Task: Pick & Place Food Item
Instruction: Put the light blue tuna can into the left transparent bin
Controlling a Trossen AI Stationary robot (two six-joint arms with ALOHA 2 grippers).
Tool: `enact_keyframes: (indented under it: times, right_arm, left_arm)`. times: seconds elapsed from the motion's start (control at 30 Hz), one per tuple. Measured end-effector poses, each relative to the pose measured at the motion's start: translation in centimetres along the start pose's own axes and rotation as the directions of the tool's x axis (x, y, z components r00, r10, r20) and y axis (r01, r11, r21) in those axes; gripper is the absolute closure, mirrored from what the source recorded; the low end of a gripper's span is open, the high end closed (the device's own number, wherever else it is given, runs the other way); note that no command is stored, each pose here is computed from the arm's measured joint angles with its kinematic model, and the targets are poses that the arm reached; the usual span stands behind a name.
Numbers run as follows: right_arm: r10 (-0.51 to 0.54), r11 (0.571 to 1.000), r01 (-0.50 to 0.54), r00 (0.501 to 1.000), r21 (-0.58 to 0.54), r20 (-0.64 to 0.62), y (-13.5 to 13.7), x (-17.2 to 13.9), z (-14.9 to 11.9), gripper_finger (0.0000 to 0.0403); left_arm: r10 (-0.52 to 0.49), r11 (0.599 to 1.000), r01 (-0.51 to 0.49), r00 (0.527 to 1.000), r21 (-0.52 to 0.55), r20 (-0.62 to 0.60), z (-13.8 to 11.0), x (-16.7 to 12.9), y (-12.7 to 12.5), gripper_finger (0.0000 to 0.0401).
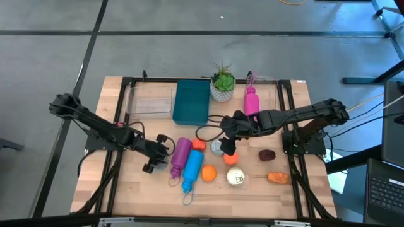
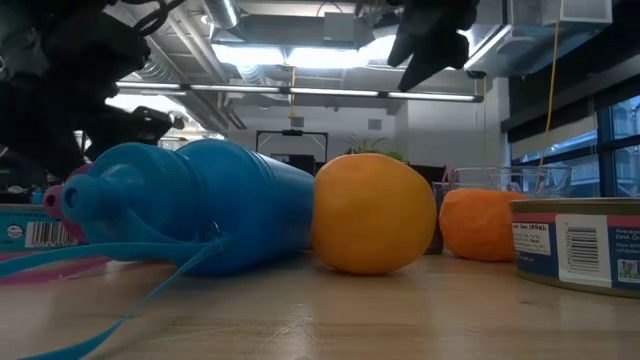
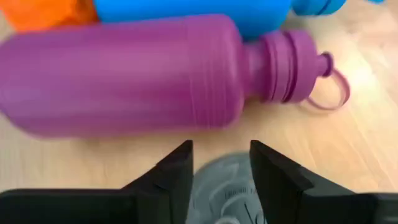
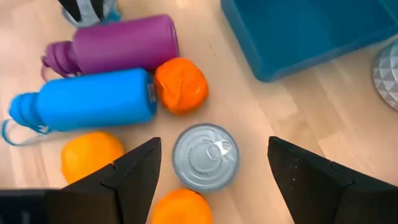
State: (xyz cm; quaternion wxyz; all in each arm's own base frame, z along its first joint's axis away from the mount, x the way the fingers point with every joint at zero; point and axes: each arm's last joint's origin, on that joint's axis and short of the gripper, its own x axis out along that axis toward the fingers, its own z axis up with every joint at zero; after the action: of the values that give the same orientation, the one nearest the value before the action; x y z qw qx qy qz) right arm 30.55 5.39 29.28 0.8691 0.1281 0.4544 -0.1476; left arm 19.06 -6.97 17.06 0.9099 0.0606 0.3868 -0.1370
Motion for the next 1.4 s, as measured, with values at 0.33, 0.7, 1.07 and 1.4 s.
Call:
enact_keyframes:
  times: [0.33,0.7,1.07,1.4]
  right_arm:
    - [-0.032,0.999,0.031,0.999,-0.021,-0.041,-0.2,0.0,-0.5,0.0113]
    - [-0.057,0.998,0.055,0.995,-0.035,-0.082,-0.4,-0.1,-0.9,0.0113]
    - [-0.055,0.998,0.052,0.995,-0.041,-0.083,-0.3,-0.1,-1.0,0.0113]
    - [-0.1,0.994,0.097,0.993,-0.047,-0.056,-0.4,-0.1,-0.9,0.0113]
  left_arm:
    - [0.053,0.998,-0.062,0.955,-0.022,-0.292,1.8,-3.2,-1.1,0.0144]
    - [-0.056,0.983,-0.014,0.927,-0.183,-0.371,2.0,-2.6,-1.9,0.0075]
    - [-0.031,0.98,-0.078,0.853,-0.185,-0.52,0.8,0.8,-2.8,0.0063]
    - [-0.09,0.983,-0.014,0.838,-0.185,-0.539,0.4,1.1,-3.9,0.0063]
